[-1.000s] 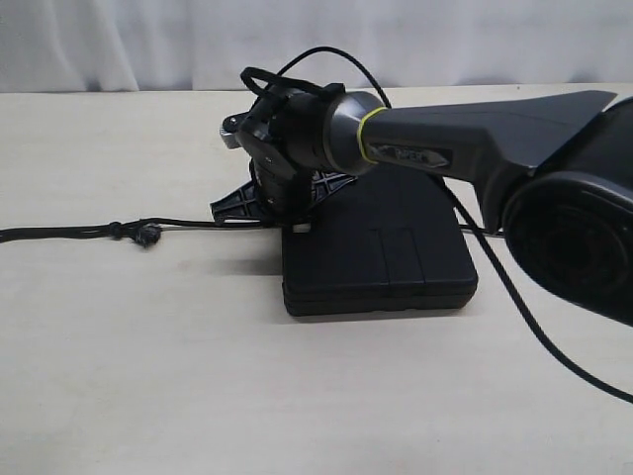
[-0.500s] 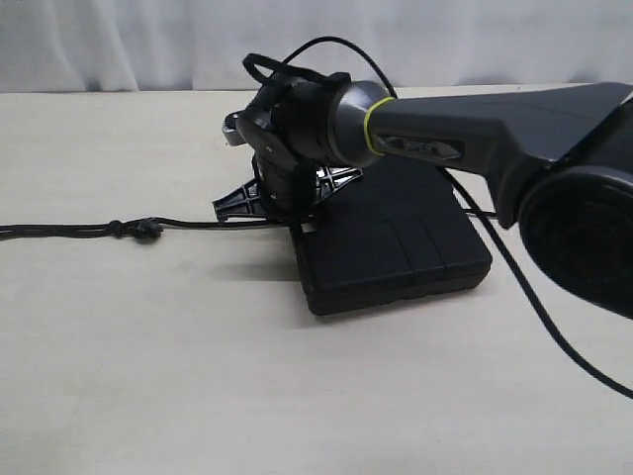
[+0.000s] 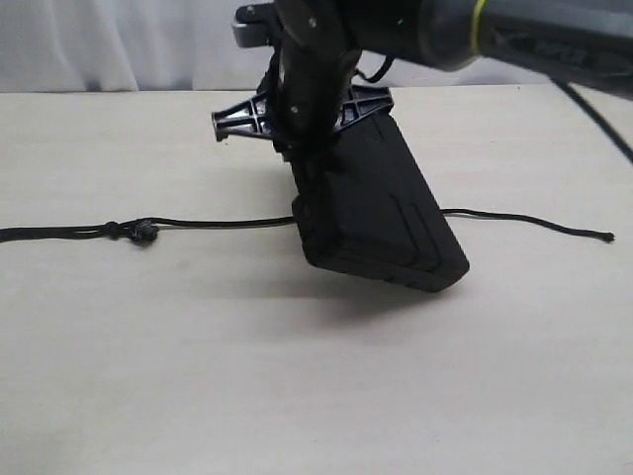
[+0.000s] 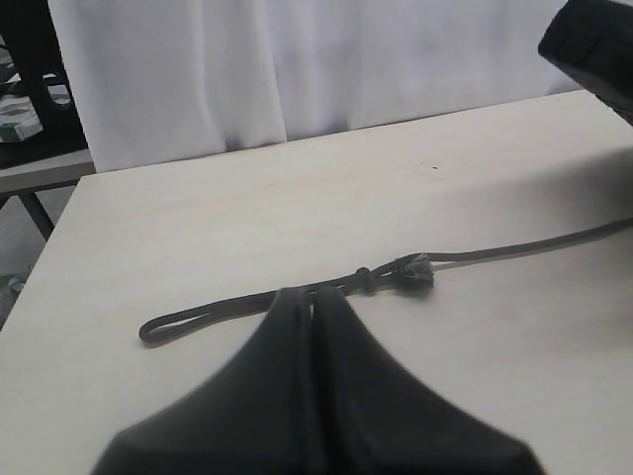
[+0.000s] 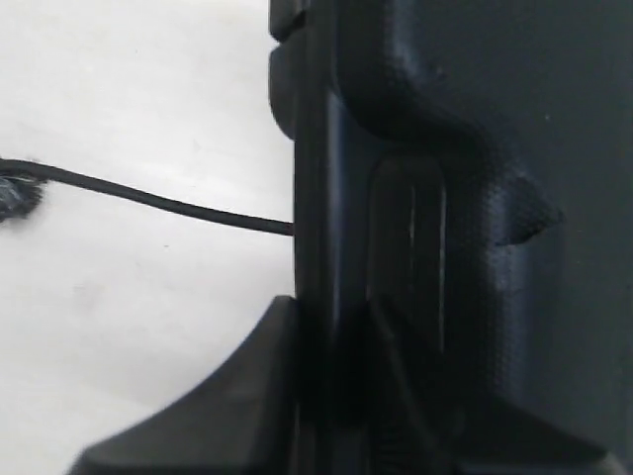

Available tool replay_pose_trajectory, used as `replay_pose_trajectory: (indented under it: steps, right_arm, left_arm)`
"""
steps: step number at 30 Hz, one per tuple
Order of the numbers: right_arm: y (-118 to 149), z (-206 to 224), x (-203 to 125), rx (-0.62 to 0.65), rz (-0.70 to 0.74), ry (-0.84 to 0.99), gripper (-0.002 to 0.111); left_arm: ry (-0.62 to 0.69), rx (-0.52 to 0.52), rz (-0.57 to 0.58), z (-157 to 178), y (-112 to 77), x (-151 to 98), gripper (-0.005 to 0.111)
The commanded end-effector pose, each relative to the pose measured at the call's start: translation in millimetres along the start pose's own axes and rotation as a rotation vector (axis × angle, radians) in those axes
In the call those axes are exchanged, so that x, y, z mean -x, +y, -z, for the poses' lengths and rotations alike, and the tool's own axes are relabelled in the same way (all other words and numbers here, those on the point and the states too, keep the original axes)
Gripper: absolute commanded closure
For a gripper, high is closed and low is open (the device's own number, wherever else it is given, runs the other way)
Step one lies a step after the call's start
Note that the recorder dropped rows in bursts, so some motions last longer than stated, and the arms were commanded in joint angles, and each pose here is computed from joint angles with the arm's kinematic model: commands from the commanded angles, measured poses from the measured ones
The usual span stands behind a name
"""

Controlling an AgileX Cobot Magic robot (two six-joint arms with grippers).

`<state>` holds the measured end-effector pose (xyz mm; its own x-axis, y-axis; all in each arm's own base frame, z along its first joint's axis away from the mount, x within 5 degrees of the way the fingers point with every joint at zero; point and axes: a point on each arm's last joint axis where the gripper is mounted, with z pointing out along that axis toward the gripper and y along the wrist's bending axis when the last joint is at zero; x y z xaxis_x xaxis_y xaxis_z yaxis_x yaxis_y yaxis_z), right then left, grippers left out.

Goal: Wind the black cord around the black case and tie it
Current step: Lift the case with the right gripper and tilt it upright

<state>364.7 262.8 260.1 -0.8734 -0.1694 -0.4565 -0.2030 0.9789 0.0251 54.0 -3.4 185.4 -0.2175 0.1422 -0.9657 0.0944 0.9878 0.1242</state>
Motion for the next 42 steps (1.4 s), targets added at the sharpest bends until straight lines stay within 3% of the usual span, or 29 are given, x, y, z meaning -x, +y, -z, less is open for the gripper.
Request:
replay_pose_trajectory:
  steps: [1, 8, 20, 24, 31, 42]
  right_arm:
    - [-30, 34, 15, 0.085, -0.053, -0.023, 0.104]
    - [-73, 45, 23, 0.222, -0.171, 0.051, 0.104]
    - [-130, 31, 25, 0.714, -0.326, 0.013, 0.104]
    - [-154, 21, 20, 0.807, -0.402, -0.037, 0.104]
    - [-196, 7, 6, 0.740, -0.443, -0.042, 0.104]
    - [-209, 0, -2, 0.589, -0.321, -0.016, 0.102]
  left_arm:
    - [-0.009, 0.001, 0.005, 0, 0.0, 0, 0.107]
    - [-0.009, 0.001, 0.005, 0, 0.0, 0, 0.107]
    - [-0.009, 0.001, 0.005, 0, 0.0, 0, 0.107]
    - [-0.009, 0.001, 0.005, 0, 0.0, 0, 0.107]
    - [-0.009, 0.001, 0.005, 0, 0.0, 0, 0.107]
    - [-0.009, 0.001, 0.005, 0, 0.0, 0, 0.107]
